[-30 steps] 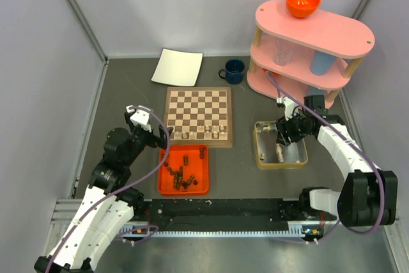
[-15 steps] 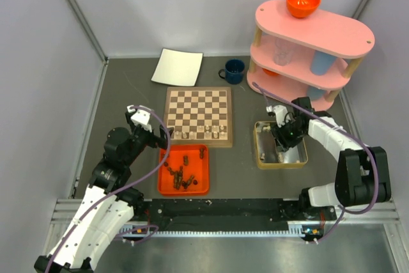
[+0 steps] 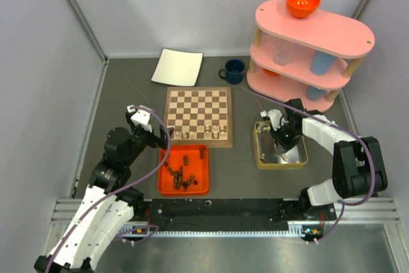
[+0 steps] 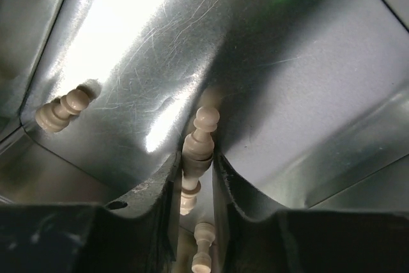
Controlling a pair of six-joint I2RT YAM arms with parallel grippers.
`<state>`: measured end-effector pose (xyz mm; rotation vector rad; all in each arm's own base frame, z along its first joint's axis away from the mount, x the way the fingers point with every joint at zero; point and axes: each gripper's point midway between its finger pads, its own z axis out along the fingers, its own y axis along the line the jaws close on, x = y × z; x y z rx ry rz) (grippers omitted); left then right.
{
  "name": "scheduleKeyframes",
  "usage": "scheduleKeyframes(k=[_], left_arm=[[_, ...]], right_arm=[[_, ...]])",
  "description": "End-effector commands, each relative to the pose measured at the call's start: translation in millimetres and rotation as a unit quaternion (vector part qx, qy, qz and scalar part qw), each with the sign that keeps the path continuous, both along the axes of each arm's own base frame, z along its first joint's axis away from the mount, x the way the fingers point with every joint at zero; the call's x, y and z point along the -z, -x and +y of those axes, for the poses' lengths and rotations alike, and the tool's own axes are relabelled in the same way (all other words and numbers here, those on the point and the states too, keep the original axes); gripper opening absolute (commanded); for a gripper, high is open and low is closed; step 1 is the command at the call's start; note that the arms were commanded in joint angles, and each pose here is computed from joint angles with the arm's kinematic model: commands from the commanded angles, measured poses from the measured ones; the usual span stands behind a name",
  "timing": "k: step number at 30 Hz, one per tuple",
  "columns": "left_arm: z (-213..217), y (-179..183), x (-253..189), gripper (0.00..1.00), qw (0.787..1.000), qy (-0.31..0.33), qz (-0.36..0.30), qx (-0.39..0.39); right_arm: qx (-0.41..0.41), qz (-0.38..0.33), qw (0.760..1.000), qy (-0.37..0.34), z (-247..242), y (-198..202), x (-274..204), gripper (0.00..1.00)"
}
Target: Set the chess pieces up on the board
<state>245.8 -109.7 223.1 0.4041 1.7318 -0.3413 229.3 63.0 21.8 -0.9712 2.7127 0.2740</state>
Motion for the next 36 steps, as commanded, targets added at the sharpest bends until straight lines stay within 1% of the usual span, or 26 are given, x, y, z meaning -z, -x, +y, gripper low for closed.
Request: scheduleKeyframes(k=[1, 4, 5, 6, 8, 9, 10, 11, 12, 13, 14, 16, 17, 19, 20, 22, 23, 24, 26, 28, 29, 31, 32, 34, 35, 36], left_arm=[[-3.0, -2.3, -16.3, 0.99, 1.000, 0.014, -0.023, 0.006], [-6.2, -0.8, -17.9, 0.99, 0.999, 0.018, -0.024, 0.015], [-9.7, 0.8, -18.7, 0.99, 0.999, 0.021, -0.024, 0.025], [-20.0, 5.9, -19.7, 0.99, 0.998, 0.026, -0.024, 0.059], [-40.9, 14.8, -27.2, 0.99, 0.991, 0.071, -0.011, 0.110], [-51.9, 15.4, -22.1, 0.99, 0.987, 0.085, 0.015, 0.134], [-72.3, 29.4, -34.1, 0.98, 0.972, 0.126, 0.033, 0.196], [-81.7, 33.2, -37.7, 0.96, 0.963, 0.144, 0.048, 0.222], [-93.3, 33.5, -33.0, 0.94, 0.951, 0.167, 0.087, 0.245], [-106.4, 42.7, -50.1, 0.91, 0.929, 0.211, 0.107, 0.284], [-115.4, 46.8, -55.3, 0.89, 0.917, 0.229, 0.123, 0.303], [-130.8, 46.9, -59.4, 0.89, 0.896, 0.270, 0.171, 0.310], [-142.4, 52.7, -71.4, 0.89, 0.885, 0.282, 0.159, 0.333], [-158.9, 49.6, -71.6, 0.90, 0.867, 0.313, 0.203, 0.331], [-171.7, 55.6, -75.1, 0.89, 0.856, 0.318, 0.213, 0.349], [-191.9, 48.4, -69.4, 0.89, 0.840, 0.330, 0.259, 0.344], [-203.4, 51.4, -67.7, 0.89, 0.833, 0.332, 0.272, 0.349], [-216.0, 44.2, -64.3, 0.89, 0.828, 0.335, 0.284, 0.350], [-234.4, 44.1, -61.9, 0.86, 0.814, 0.340, 0.310, 0.354], [-255.5, 33.3, -51.1, 0.86, 0.807, 0.335, 0.337, 0.350], [-268.1, 30.9, -34.6, 0.86, 0.803, 0.326, 0.361, 0.345], [-283.5, 25.6, -36.2, 0.85, 0.796, 0.326, 0.370, 0.351], [-294.5, 25.6, -20.3, 0.84, 0.789, 0.318, 0.393, 0.349], [-309.6, 26.4, -22.4, 0.83, 0.782, 0.313, 0.400, 0.360], [-316.7, 23.3, -7.6, 0.82, 0.780, 0.305, 0.417, 0.352], [-323.7, 19.6, -11.4, 0.81, 0.782, 0.301, 0.412, 0.357]], right_arm=[[-0.004, 0.003, 1.000, 0.022, -5.0, 1.1, 1.1, 0.16], [-0.006, -0.015, 1.000, 0.022, -5.3, -4.2, -5.4, 0.07], [-0.008, -0.026, 0.999, 0.017, -3.8, -6.5, -10.3, 0.06], [-0.011, -0.032, 0.999, 0.015, -3.3, -8.0, -13.2, 0.06], [-0.017, -0.050, 0.999, -0.001, 1.3, -10.2, -22.6, 0.03], [-0.019, -0.058, 0.998, -0.009, 2.9, -12.1, -27.2, 0.03], [-0.020, -0.066, 0.997, -0.018, 5.2, -13.8, -31.4, 0.02], [-0.024, -0.080, 0.996, -0.039, 10.8, -15.2, -41.0, 0.02], [-0.022, -0.088, 0.995, -0.048, 10.1, -16.8, -44.9, 0.02], [-0.023, -0.095, 0.993, -0.059, 12.1, -17.3, -49.6, 0.02], [-0.029, -0.103, 0.991, -0.083, 18.1, -17.6, -56.3, 0.01], [-0.041, -0.132, 0.985, -0.103, 21.5, -17.8, -70.8, 0.01], [-0.053, -0.140, 0.981, -0.121, 27.7, -15.7, -76.2, 0.01], [-0.072, -0.167, 0.972, -0.149, 36.6, -13.0, -91.4, 0.01], [-0.079, -0.176, 0.969, -0.154, 38.3, -12.2, -95.2, 0.01], [-0.092, -0.200, 0.962, -0.163, 41.5, -11.1, -105.7, 0.01], [-0.102, -0.204, 0.959, -0.171, 44.6, -8.9, -107.9, 0.01], [-0.105, -0.209, 0.956, -0.174, 45.4, -7.7, -110.2, 0.01], [-0.118, -0.221, 0.950, -0.187, 49.8, -4.8, -116.6, 0.01], [-0.128, -0.229, 0.944, -0.198, 53.4, -0.9, -121.9, 0.01], [-0.133, -0.234, 0.942, -0.199, 54.2, -0.4, -123.7, 0.01], [-0.140, -0.238, 0.939, -0.206, 56.5, 2.3, -125.7, 0.01], [-0.144, -0.244, 0.936, -0.207, 57.0, 3.6, -128.2, 0.01], [-0.147, -0.247, 0.935, -0.208, 57.2, 4.4, -129.4, 0.01], [-0.150, -0.250, 0.933, -0.209, 57.8, 5.3, -130.7, 0.01], [-0.151, -0.252, 0.933, -0.209, 58.0, 5.6, -131.8, 0.01]])
